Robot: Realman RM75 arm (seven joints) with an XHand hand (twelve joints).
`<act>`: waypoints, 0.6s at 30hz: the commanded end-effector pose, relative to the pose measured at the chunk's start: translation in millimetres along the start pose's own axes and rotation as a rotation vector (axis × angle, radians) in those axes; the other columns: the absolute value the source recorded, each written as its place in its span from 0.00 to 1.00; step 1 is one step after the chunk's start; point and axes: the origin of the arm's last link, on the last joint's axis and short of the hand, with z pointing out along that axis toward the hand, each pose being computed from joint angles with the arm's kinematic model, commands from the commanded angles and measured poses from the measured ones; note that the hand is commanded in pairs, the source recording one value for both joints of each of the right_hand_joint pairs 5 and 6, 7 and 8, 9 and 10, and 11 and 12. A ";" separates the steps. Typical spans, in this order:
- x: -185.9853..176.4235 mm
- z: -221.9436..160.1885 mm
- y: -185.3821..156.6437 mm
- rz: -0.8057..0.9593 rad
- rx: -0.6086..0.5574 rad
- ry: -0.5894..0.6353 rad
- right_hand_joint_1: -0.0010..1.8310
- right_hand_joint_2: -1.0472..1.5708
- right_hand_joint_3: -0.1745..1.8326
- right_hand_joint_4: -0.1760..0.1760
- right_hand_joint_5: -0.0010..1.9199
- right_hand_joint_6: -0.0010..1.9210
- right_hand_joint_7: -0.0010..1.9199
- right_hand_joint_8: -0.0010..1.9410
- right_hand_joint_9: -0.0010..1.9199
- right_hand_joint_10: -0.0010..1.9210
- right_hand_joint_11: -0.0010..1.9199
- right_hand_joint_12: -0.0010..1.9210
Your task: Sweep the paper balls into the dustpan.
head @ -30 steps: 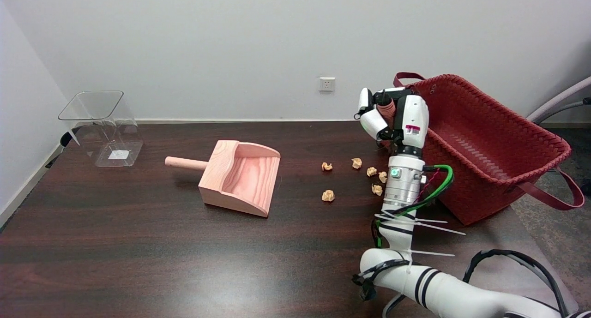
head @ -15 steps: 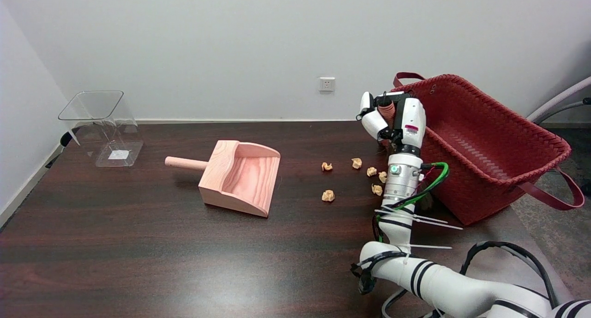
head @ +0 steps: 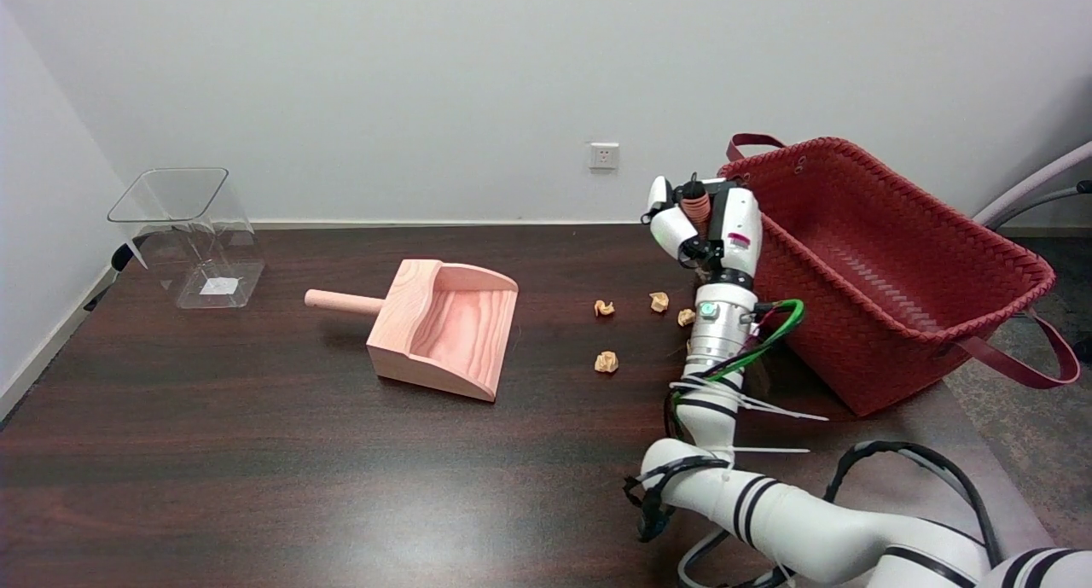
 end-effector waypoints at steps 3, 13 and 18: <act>-48.7 -8.6 -33.0 0.143 -0.115 -0.027 0.40 1.00 0.37 0.50 1.00 1.00 1.00 0.99 1.00 1.00 1.00 1.00; -70.8 -17.1 -61.5 0.246 -0.152 -0.020 0.39 1.00 0.34 0.50 1.00 1.00 1.00 0.99 1.00 1.00 1.00 1.00; -81.3 -22.4 -69.2 0.282 -0.174 -0.047 0.38 1.00 0.33 0.50 1.00 1.00 1.00 0.99 1.00 1.00 1.00 1.00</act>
